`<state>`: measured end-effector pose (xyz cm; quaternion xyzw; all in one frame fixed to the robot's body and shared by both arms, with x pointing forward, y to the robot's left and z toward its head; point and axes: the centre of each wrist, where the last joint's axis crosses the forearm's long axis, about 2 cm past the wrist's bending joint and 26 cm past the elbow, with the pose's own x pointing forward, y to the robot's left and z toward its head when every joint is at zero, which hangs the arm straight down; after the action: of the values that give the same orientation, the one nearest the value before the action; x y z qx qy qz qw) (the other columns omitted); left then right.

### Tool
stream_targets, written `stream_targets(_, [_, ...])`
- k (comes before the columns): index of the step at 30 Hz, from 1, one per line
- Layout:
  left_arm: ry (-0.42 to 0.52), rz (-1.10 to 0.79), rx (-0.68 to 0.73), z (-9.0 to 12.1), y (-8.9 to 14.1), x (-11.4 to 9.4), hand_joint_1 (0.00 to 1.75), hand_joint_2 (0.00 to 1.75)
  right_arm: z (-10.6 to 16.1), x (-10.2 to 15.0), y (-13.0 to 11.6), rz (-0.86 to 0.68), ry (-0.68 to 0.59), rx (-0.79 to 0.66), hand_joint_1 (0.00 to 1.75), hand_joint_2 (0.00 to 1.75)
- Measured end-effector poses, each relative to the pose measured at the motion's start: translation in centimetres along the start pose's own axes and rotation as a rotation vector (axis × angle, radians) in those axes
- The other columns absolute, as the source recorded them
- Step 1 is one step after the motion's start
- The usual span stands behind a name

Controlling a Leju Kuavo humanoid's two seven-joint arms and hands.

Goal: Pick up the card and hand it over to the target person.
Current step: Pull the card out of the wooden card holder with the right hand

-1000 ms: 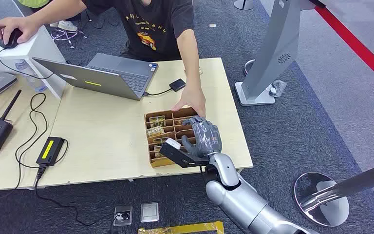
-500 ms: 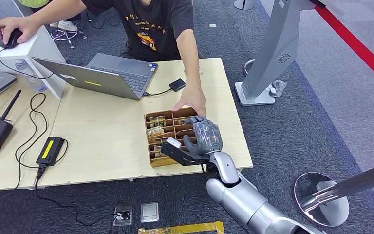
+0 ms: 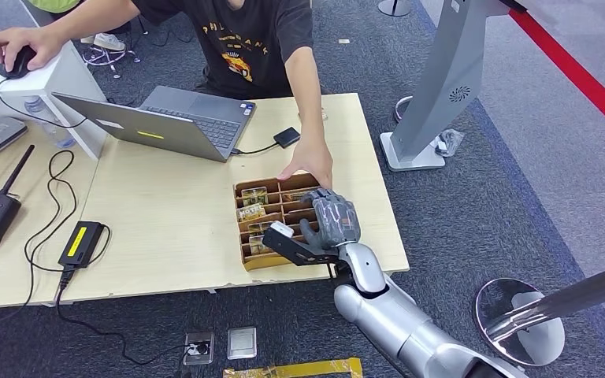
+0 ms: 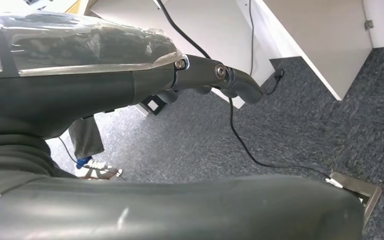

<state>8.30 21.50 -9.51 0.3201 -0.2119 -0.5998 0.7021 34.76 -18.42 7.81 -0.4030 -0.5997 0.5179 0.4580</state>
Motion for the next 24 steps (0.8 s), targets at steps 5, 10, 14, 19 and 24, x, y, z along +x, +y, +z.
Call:
stream_targets(5, [-0.006, -0.003, 0.002, -0.02, 0.02, -0.04, 0.00, 0.00, -0.20, -0.02, 0.11, 0.003, 0.005, 0.003, 0.94, 1.75])
stream_targets(10, [-0.018, -0.015, 0.002, -0.23, 0.20, -0.21, 0.00, 0.00, -0.50, 0.09, 0.14, 0.006, 0.010, 0.003, 1.28, 1.75])
stream_targets(14, [-0.023, -0.020, 0.001, -0.52, 0.49, -0.47, 0.00, 0.00, -0.60, 0.29, 0.13, 0.003, 0.010, 0.005, 1.52, 1.75])
stream_targets(19, [-0.017, -0.016, 0.001, -0.20, 0.26, 0.01, 0.00, 0.00, -0.63, 0.47, 0.16, 0.003, 0.004, 0.008, 1.52, 1.75])
stream_targets(24, [-0.017, -0.016, 0.002, -0.18, 0.26, 0.06, 0.00, 0.00, -0.55, 0.58, 0.25, 0.004, 0.000, 0.008, 1.50, 1.75])
